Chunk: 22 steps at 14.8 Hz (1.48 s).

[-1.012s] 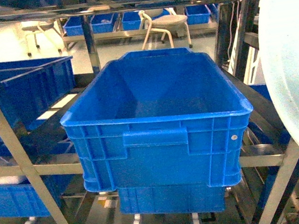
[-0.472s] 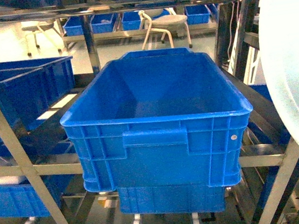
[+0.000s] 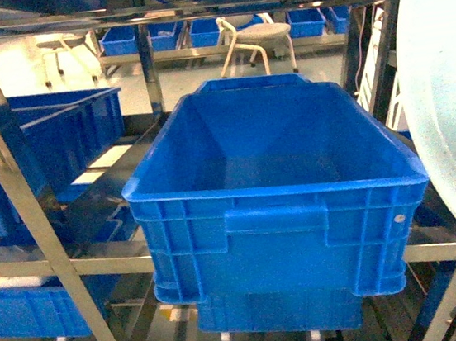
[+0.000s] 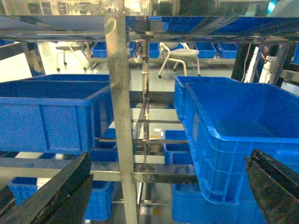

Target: Place blue tray on left shelf second layer neatly

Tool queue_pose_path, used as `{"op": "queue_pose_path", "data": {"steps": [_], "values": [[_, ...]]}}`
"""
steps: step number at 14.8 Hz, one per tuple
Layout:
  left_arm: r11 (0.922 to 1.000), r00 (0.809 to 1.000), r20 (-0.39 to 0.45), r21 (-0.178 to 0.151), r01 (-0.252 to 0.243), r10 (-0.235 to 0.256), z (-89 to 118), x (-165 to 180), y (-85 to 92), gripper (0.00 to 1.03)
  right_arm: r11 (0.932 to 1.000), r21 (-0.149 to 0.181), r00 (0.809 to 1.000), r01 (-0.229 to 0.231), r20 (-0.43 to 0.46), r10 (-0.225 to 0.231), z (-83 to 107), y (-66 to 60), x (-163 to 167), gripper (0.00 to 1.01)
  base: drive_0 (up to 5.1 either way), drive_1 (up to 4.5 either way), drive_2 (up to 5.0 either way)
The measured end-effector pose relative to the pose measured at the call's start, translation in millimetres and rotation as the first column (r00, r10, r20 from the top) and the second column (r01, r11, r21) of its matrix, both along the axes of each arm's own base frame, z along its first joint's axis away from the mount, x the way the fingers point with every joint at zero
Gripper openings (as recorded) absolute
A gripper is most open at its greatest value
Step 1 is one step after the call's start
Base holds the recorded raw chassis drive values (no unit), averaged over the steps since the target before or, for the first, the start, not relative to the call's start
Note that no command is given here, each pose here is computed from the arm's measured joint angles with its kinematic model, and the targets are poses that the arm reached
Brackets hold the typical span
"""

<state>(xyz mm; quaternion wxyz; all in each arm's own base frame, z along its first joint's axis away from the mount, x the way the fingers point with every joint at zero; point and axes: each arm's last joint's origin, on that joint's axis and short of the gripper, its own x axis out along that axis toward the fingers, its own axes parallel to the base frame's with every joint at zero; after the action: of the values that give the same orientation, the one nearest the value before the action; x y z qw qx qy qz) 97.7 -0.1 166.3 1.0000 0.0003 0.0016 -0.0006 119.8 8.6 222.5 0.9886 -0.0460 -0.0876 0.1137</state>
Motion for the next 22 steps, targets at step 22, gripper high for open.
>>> {"op": "queue_pose_path", "data": {"steps": [22], "values": [[1.0000, 1.000, 0.000, 0.000, -0.003, 0.003, 0.0, 0.0, 0.1, 0.98, 1.0000, -0.001, 1.000, -0.004, -0.002, 0.004, -0.3, 0.1, 0.2, 0.02, -1.8, 1.75, 0.0]]}}
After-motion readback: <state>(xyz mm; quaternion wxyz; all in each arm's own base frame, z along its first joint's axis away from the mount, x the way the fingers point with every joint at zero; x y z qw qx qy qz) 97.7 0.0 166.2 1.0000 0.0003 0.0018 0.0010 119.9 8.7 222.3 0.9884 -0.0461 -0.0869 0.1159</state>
